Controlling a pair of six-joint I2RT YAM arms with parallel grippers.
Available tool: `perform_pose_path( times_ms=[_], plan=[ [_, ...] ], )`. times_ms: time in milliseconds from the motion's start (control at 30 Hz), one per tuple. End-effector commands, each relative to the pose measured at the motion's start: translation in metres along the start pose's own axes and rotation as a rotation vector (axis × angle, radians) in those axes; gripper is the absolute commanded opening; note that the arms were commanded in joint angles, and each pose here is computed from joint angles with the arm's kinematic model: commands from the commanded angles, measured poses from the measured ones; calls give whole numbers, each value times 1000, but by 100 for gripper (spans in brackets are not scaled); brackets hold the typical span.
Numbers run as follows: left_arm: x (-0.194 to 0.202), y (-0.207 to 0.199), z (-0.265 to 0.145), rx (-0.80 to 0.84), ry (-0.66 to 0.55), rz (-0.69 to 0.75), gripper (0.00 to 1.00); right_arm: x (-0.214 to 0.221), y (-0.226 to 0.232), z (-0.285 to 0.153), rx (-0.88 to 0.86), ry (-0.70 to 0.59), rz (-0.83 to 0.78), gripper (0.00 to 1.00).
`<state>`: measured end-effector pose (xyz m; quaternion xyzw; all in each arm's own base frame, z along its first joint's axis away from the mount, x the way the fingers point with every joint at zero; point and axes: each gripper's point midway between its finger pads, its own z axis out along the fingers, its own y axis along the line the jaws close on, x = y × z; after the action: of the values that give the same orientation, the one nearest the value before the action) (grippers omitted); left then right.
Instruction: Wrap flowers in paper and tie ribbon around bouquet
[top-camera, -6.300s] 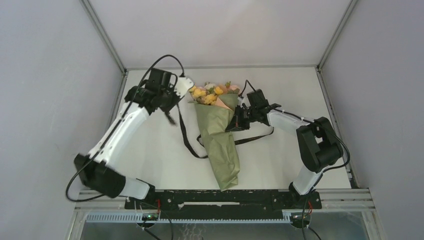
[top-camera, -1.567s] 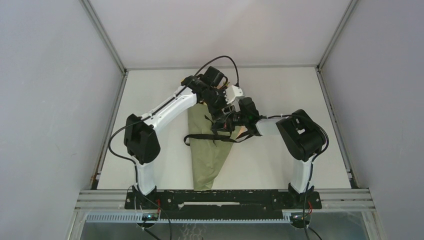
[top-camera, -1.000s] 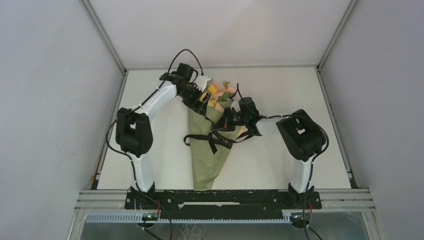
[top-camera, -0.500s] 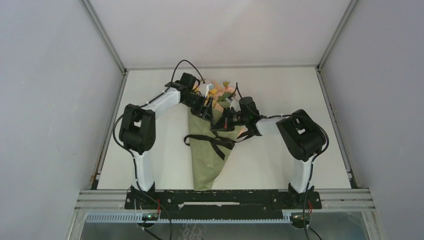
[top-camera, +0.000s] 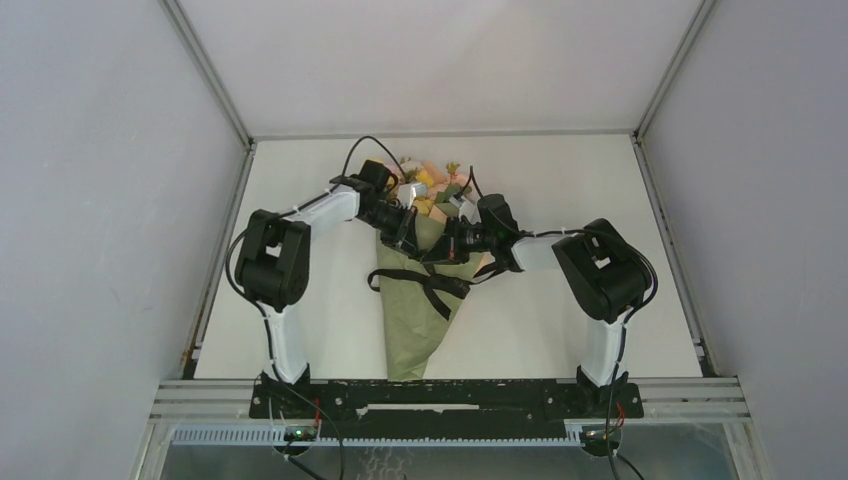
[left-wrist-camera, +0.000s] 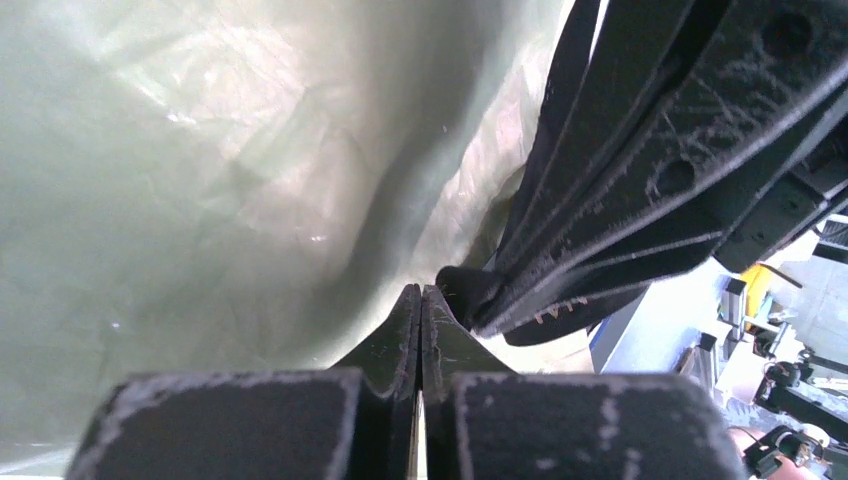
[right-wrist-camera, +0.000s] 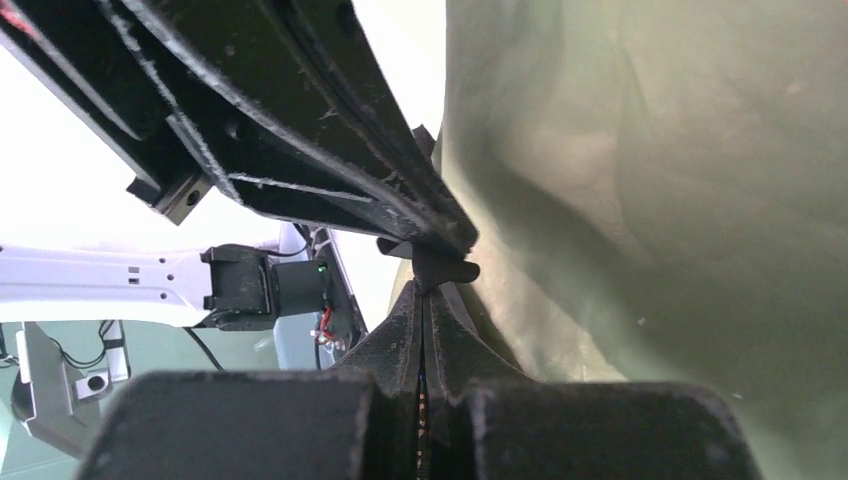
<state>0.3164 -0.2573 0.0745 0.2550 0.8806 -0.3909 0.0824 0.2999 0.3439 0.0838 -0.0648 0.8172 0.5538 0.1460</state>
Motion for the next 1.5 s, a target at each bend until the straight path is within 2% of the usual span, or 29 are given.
perform_pose_path(
  times_ms=[0, 167, 200, 300, 367, 467, 600, 700, 867, 1100, 1233, 1267, 1400, 1433, 1467],
  plan=[
    [-6, -22, -19, 49, -54, 77, 0, -10, 7, -7, -8, -26, -70, 0],
    [-21, -35, -39, 66, -126, 170, 0, -8, 4, -8, -1, -18, -64, 0],
    [-22, -37, -43, 66, -137, 206, 3, -9, 5, -9, -5, -19, -67, 0],
    [-21, -32, -48, 33, -148, 305, 41, -12, 6, -10, -9, -27, -72, 0],
    [-21, -27, -49, 7, -152, 364, 53, -12, 7, -11, -10, -28, -72, 0],
    [-21, -12, -50, -85, -151, 527, 63, -12, 8, -11, -15, -26, -74, 0],
    [-23, 1, -54, -187, -89, 770, 71, -11, 8, -10, -21, -21, -76, 0],
    [-27, 6, -52, -224, -35, 959, 72, -11, 9, -11, -26, -19, -84, 0],
    [-31, -3, -42, -143, -27, 1217, 73, -9, 9, -11, -29, -9, -89, 0],
    [-25, -4, -19, -96, 34, 1279, 71, -9, 11, -11, -38, -8, -93, 0],
    [-23, -5, -12, -90, 51, 1264, 61, -10, 15, -13, -49, -9, -102, 0],
    [-22, -6, -10, -87, 56, 1257, 55, -10, 16, -13, -52, -8, -105, 0],
    [-22, -7, -8, -105, 68, 1212, 9, -11, 15, -15, -48, -9, -104, 0],
    [-21, -6, -10, -113, 71, 1204, 1, -10, 15, -16, -45, -7, -102, 0],
    [-20, -6, -12, -124, 72, 1202, 0, -10, 14, -17, -40, -7, -102, 3]
  ],
)
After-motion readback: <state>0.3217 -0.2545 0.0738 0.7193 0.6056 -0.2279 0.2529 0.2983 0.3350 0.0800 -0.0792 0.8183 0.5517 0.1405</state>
